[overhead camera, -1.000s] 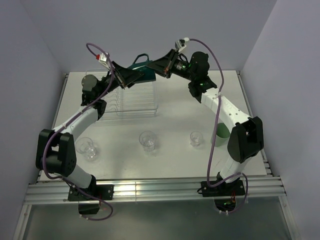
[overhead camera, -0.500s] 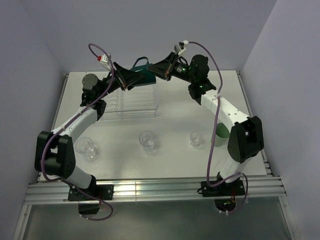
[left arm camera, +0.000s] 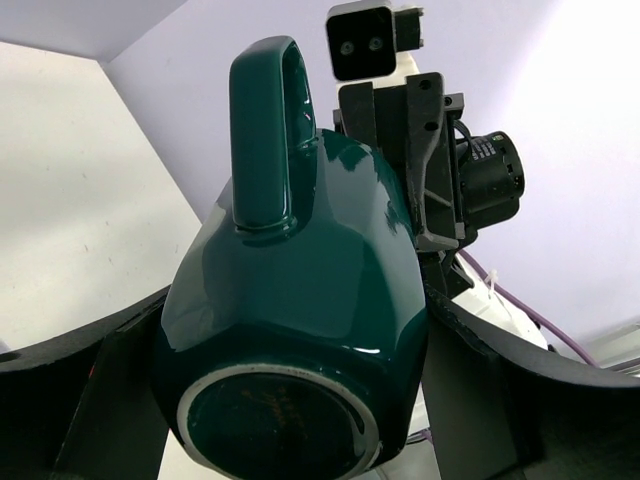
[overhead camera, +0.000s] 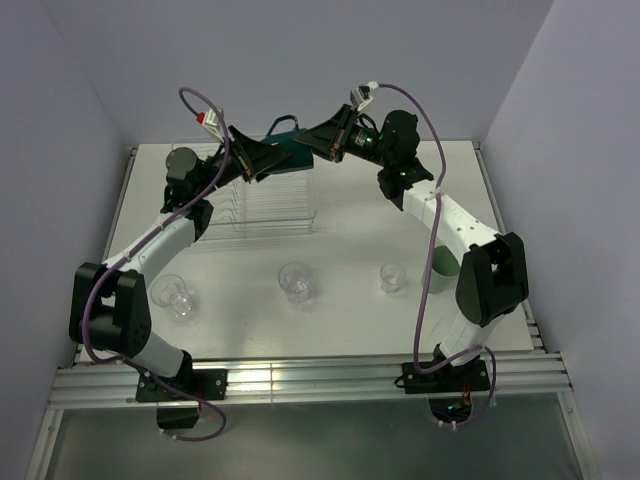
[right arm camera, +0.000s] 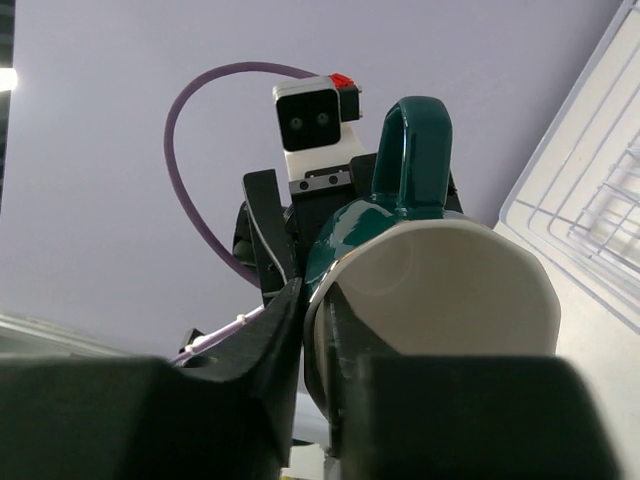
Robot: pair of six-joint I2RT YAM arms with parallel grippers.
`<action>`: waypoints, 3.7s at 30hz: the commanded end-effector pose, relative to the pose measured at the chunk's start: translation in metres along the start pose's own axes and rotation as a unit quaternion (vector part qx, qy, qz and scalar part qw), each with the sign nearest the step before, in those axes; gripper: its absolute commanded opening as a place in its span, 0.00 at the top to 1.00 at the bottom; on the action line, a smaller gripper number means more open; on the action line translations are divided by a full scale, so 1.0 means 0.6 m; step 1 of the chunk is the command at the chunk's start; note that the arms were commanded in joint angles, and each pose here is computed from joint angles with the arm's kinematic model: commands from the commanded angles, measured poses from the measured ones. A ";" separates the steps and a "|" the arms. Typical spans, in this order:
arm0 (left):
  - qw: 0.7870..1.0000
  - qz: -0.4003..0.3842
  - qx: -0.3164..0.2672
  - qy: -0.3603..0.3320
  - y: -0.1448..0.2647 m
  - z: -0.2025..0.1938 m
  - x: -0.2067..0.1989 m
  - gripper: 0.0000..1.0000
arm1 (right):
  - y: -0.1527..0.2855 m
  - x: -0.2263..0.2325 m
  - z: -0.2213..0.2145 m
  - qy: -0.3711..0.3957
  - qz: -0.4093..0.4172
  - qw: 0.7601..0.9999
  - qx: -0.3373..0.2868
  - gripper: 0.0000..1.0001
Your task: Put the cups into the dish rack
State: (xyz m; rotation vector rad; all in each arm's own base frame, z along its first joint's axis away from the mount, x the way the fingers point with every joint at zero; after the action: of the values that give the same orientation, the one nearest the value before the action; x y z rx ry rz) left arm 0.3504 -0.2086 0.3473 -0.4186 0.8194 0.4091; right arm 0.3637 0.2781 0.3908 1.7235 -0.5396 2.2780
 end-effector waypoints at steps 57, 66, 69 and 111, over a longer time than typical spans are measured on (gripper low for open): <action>0.768 0.632 -0.107 -0.001 -0.046 0.125 0.290 1.00 | 0.196 -0.104 0.113 0.164 -0.372 0.885 -0.225 0.44; 0.747 0.643 -0.162 0.055 -0.048 0.122 0.291 1.00 | 0.201 -0.112 0.111 0.161 -0.380 0.882 -0.227 0.44; 0.739 0.649 -0.166 0.074 -0.046 0.113 0.298 1.00 | 0.203 -0.117 0.110 0.157 -0.384 0.882 -0.226 0.44; 0.695 0.683 -0.189 0.120 -0.019 0.098 0.409 1.00 | 0.214 -0.169 0.115 0.137 -0.408 0.877 -0.214 0.45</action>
State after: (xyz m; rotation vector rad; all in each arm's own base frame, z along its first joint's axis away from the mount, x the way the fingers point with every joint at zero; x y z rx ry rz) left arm 0.5210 -0.1421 0.1592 0.0090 1.2920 2.0407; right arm 0.3952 0.1382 0.2914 1.1001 -0.1594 1.5739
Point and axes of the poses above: each gripper's point midway between its finger pads, its own y axis back along the fingers, its own x axis along the line the jaws close on, z = x × y, the point moved 5 cm from there along y, back along the fingers, and after that the axes turned 8 degrees about -y, right-handed, at the moved point
